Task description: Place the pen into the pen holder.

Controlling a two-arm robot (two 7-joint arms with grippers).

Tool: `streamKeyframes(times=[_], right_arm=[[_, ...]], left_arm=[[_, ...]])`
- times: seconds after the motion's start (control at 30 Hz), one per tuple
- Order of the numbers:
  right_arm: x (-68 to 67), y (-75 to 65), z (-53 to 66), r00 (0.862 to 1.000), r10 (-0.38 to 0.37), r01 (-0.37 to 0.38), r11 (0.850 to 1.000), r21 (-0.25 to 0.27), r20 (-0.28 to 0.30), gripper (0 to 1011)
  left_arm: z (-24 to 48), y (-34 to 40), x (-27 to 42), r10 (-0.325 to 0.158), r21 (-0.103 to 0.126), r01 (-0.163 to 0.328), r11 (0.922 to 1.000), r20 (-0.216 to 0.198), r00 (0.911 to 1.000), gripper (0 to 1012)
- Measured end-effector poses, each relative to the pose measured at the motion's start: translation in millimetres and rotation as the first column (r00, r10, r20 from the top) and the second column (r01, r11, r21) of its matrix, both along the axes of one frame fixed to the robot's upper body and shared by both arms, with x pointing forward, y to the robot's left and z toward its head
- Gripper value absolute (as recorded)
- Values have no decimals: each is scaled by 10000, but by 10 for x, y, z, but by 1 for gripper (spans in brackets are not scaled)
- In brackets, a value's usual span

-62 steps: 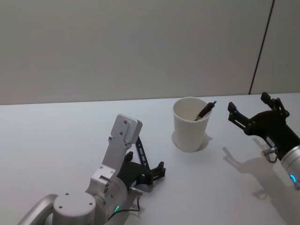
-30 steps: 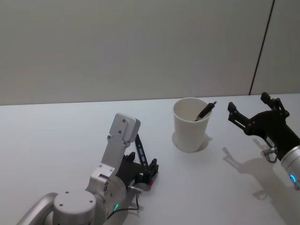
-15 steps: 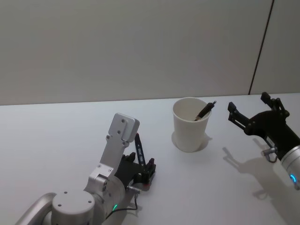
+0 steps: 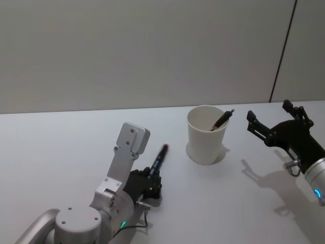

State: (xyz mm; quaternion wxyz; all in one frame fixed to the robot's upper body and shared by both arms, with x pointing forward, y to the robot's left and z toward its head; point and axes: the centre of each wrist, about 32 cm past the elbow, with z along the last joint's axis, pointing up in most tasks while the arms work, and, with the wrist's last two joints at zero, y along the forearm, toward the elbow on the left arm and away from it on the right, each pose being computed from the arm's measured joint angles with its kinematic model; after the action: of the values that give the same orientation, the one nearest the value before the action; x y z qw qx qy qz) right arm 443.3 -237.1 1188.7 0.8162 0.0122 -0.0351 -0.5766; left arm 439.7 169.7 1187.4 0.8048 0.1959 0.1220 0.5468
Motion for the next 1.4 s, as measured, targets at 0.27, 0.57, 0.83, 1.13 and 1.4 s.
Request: streamKeyframes(times=[0.27,0.57,0.83,1.13,1.4], right_arm=[[0,0,0,10000,0,0,10000,1,0,1001],[0,0,0,10000,0,0,10000,0,0,1001],[0,0,0,10000,0,0,10000,0,0,1001],[0,0,0,10000,0,0,10000,0,0,1001],[0,0,0,10000,0,0,10000,0,1,1001]], left_arm=[[6,3,0,16,12,-16,10000,29,10000,176],[7,7,1,42,13,-42,10000,129,9999,176],[1,31,-7,103,75,-108,9999,640,9979,176],[25,106,-33,181,224,-222,9995,1707,9851,176],[71,202,-58,244,323,-346,9989,2757,9609,176]])
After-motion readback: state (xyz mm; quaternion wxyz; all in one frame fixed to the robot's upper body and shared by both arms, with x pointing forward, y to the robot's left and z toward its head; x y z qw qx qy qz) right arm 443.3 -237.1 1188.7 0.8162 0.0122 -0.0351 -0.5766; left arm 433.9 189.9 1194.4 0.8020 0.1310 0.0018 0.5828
